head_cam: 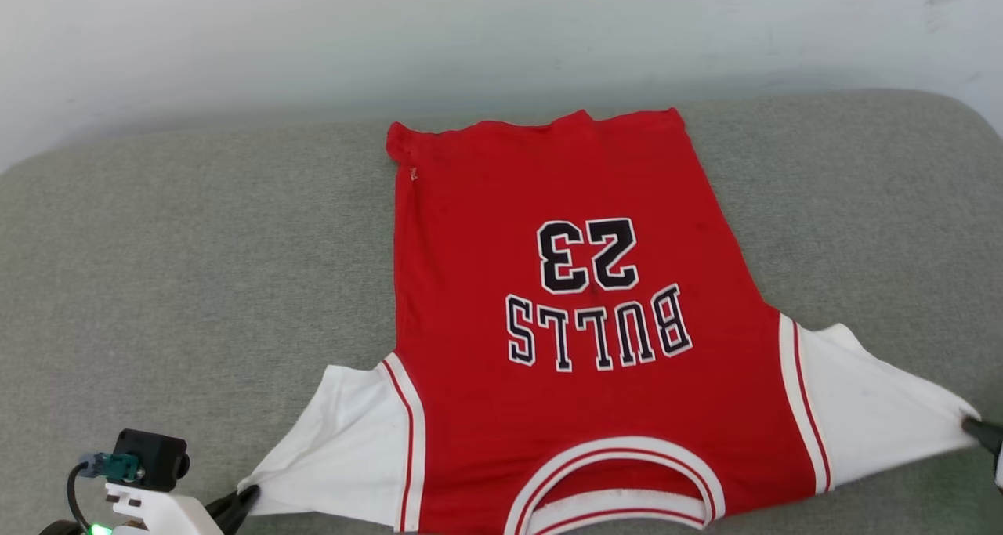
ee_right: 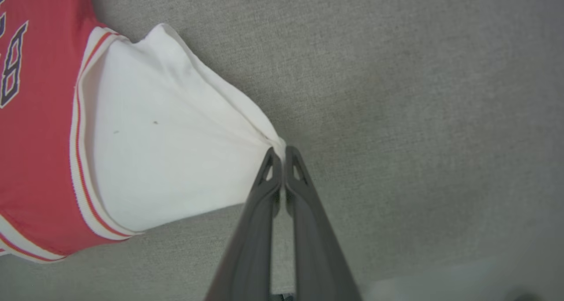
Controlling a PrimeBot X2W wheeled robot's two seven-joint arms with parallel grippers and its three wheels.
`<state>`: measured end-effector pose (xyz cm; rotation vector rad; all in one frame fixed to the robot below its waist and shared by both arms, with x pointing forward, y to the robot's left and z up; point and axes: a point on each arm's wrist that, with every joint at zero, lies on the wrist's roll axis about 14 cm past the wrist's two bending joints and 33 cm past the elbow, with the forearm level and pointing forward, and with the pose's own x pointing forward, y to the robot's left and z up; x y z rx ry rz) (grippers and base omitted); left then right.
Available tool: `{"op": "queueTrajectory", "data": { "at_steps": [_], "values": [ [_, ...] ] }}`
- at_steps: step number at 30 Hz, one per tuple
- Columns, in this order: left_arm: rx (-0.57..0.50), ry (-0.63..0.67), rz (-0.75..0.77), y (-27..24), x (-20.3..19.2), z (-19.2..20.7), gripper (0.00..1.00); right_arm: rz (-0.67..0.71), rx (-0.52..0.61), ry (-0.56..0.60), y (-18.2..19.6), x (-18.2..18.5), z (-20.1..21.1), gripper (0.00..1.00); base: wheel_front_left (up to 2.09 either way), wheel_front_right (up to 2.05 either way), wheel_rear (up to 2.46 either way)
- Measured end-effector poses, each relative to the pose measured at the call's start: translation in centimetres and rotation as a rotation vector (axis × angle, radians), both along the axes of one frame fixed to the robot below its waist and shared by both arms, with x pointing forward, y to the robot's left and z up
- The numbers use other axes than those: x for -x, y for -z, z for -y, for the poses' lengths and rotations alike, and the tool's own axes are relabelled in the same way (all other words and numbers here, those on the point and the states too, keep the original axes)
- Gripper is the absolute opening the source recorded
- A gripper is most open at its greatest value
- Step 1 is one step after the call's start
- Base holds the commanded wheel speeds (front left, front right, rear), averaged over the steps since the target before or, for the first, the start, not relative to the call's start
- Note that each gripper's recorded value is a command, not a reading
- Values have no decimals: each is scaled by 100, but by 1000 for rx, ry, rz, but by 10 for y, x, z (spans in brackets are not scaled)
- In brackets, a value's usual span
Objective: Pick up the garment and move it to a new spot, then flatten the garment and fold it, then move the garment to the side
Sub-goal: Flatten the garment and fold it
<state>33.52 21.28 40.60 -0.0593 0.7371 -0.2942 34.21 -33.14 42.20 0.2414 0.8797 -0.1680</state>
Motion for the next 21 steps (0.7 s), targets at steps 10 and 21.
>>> {"op": "queueTrajectory", "data": {
  "at_steps": [10, 21],
  "values": [
    [19, 26, -51, -6, 27, 21, 0, -79, -27, -19, 3, 26, -13, 0, 0, 0, 0],
    [60, 57, -27, -28, 17, 43, 0, 16, -16, -58, -20, -24, -29, 100, 0, 0, 0]
  ]
}}
